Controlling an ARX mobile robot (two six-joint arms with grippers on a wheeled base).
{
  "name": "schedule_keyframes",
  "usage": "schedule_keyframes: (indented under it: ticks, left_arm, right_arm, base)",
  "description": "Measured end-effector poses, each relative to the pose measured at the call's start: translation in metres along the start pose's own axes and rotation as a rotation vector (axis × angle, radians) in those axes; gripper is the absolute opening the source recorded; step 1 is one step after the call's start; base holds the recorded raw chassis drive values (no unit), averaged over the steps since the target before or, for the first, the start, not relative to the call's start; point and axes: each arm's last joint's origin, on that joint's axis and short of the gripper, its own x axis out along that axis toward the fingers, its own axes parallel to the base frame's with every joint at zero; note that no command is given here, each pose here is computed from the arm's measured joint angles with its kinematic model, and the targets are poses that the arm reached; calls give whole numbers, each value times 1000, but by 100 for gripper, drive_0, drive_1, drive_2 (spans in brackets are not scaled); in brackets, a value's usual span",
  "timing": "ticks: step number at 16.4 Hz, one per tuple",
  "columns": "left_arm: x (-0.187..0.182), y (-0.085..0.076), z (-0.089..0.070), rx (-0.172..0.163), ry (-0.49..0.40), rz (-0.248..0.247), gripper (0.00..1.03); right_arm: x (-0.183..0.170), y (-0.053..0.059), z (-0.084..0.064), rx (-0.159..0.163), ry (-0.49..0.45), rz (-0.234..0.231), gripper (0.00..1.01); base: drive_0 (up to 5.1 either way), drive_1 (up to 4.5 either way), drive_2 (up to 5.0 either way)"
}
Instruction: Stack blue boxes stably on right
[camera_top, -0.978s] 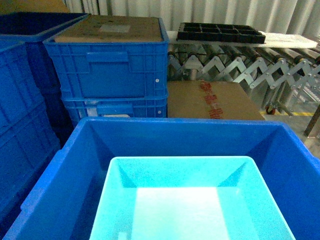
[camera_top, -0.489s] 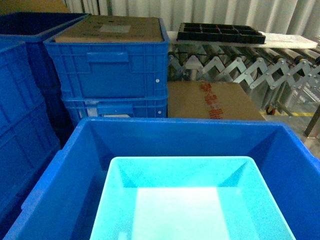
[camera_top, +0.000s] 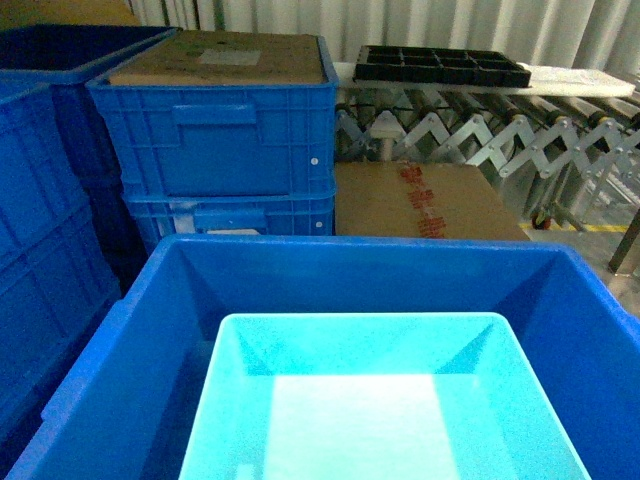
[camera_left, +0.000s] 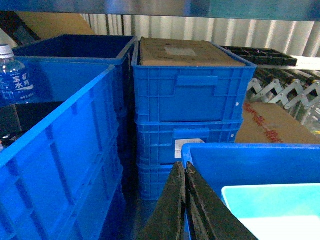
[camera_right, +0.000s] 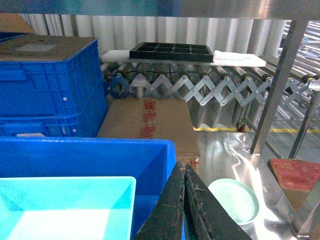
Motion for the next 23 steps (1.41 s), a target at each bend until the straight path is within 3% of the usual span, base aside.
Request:
schedule_keyframes:
  ticks: [10, 11, 16, 18, 23]
  left_arm:
    - [-18, 0, -3, 2, 10, 2, 2]
    - [-18, 0, -4, 1, 15, 1, 9]
    - [-18, 0, -4, 2, 14, 1, 72]
    - [-18, 0, -4, 2, 14, 1, 83]
    - [-18, 0, -4, 2, 14, 1, 99]
  right_arm:
    - [-18, 0, -3, 0, 6, 0, 2]
    - [-18, 0, -3, -2, 9, 1, 6]
    - [-18, 0, -3, -2, 9, 1, 69]
    - [-18, 0, -3, -2, 9, 1, 80]
    - [-18, 0, -3, -2, 9, 1, 97]
  base:
    - [0, 0, 0]
    - [0, 0, 0]
    - [0, 0, 0]
    - [0, 0, 0]
    - [0, 0, 0]
